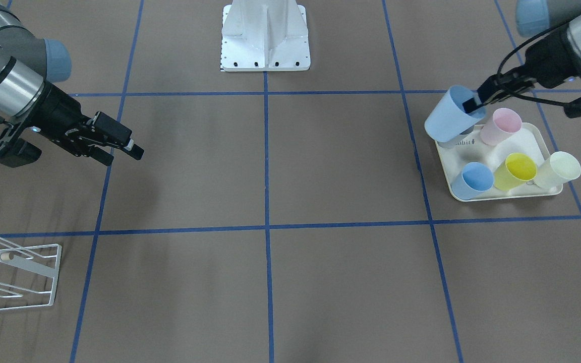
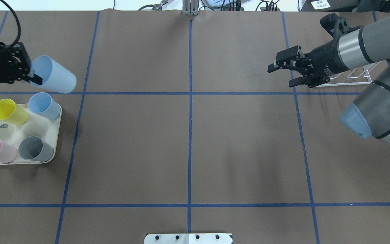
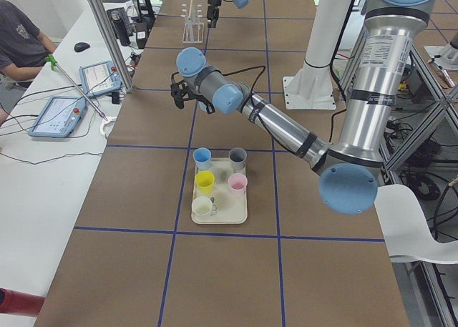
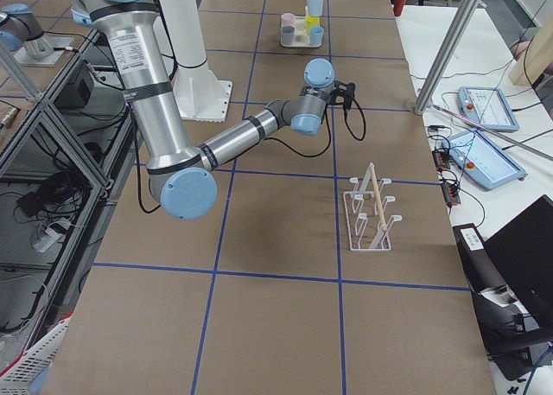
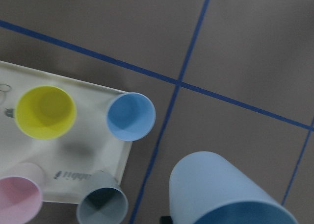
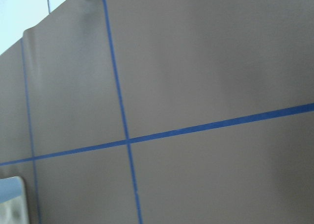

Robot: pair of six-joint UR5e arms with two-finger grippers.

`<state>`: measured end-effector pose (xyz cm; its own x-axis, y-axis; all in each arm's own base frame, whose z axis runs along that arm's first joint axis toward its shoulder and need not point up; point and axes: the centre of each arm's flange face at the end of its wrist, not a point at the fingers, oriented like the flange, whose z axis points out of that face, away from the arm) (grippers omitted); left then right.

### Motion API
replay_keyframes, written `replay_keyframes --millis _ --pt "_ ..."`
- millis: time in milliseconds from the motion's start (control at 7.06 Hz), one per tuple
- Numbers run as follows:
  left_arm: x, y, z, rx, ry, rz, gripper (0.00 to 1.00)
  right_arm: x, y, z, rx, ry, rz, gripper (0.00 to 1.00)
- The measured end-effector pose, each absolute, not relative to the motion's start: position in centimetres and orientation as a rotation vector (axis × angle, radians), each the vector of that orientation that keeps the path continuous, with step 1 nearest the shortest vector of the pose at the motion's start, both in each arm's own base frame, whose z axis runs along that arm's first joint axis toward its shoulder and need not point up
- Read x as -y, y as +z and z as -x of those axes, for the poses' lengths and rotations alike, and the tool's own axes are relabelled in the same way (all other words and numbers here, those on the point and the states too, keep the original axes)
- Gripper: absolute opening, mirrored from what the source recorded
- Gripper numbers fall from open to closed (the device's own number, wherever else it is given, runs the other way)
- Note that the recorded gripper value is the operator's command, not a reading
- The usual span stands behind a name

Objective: Transfer IKEA cup to right arm and place on rack

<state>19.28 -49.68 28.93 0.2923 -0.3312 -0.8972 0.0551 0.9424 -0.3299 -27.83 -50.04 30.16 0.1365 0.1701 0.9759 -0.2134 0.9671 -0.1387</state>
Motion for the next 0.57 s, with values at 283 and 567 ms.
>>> replay_keyframes --millis 283,567 --pt "47.6 21.8 -30.8 -1.363 -0.372 0.225 0.00 47.6 27.8 29.2 1.592 0.347 -0.052 0.99" --pt "45.5 18.7 -34.9 -1.585 -0.460 0.269 0.00 45.5 26.3 30.0 1.770 0.406 -0.052 0.99"
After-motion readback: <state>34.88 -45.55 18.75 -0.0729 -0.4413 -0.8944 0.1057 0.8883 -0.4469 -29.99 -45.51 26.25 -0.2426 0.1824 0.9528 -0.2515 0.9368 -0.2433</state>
